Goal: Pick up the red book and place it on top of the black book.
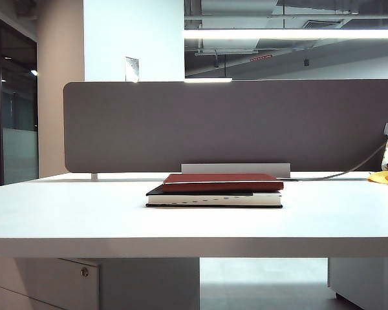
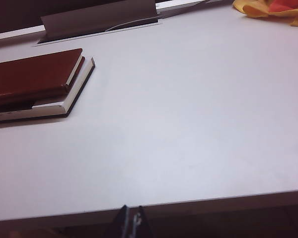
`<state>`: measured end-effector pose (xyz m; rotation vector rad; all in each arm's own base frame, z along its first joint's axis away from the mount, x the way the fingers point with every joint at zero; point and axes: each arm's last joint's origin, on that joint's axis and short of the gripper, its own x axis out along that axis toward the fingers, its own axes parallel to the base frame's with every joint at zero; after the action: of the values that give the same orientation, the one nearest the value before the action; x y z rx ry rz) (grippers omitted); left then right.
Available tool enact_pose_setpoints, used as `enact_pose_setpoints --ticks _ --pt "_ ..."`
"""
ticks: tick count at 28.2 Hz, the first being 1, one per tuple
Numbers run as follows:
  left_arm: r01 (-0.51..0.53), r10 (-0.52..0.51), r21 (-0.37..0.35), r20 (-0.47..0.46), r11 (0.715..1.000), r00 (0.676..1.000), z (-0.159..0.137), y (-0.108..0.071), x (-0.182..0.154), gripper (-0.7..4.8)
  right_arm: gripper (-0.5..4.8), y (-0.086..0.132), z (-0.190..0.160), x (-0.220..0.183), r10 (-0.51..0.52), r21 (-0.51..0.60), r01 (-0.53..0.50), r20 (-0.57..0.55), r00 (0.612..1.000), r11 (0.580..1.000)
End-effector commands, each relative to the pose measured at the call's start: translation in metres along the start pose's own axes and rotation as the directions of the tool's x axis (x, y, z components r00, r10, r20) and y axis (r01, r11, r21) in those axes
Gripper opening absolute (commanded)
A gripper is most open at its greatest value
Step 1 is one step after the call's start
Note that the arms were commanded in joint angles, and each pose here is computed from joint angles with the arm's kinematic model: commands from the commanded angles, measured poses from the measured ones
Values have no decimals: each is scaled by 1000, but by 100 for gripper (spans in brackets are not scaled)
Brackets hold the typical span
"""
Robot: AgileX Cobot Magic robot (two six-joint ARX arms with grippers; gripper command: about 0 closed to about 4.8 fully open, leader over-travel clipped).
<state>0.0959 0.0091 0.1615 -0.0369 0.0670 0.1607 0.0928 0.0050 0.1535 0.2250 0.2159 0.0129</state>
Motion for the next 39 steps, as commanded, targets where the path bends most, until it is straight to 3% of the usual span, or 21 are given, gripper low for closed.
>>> enact_pose_setpoints --ticks 1,34,39 --pt "3 -3 -1 14 1000 1000 2 0 0 80 23 1 3 0 8 0 -8 20 1000 1000" --pt "4 -4 -1 14 1000 1000 2 0 0 80 23 0 3 0 -3 -2 3 46 999 1000" --pt "4 -4 -1 14 1000 1000 2 0 0 80 23 1 3 0 30 -60 -28 37 999 998"
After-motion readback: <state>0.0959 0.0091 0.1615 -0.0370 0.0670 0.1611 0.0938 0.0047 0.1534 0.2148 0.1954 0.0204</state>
